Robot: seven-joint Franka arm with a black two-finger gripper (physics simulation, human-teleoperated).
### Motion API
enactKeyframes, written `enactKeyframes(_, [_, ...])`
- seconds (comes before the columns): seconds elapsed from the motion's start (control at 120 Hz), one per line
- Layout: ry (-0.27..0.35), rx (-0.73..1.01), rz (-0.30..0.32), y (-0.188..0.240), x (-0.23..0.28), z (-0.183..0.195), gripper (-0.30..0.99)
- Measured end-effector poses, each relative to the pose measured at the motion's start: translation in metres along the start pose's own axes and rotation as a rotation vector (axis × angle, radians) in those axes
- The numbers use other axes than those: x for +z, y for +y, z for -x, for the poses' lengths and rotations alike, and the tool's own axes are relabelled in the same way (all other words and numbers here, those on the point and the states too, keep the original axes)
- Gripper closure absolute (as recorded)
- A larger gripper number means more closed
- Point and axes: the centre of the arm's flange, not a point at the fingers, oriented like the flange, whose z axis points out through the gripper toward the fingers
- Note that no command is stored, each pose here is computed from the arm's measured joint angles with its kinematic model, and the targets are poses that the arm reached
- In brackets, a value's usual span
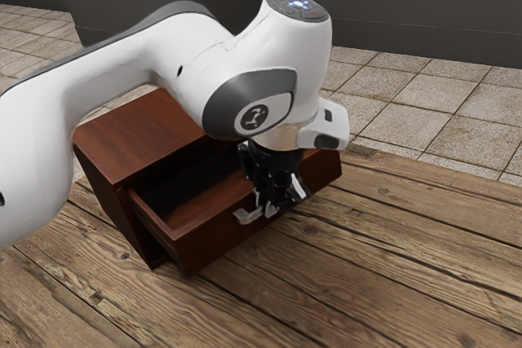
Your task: Pull the drawer handle with one arm to open the drawer
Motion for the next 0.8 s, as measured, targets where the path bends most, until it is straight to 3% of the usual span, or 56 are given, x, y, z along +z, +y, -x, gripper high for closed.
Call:
enactKeyframes(0.358, [0.023,0.007,-0.022,0.035,-0.012,0.005,0.68])
enactKeyframes(0.642, [0.038,-0.023,-0.028,0.034,-0.018,0.006,0.76])
enactKeyframes(0.8, [0.077,-0.027,-0.004,0.033,-0.041,0.017,0.57])
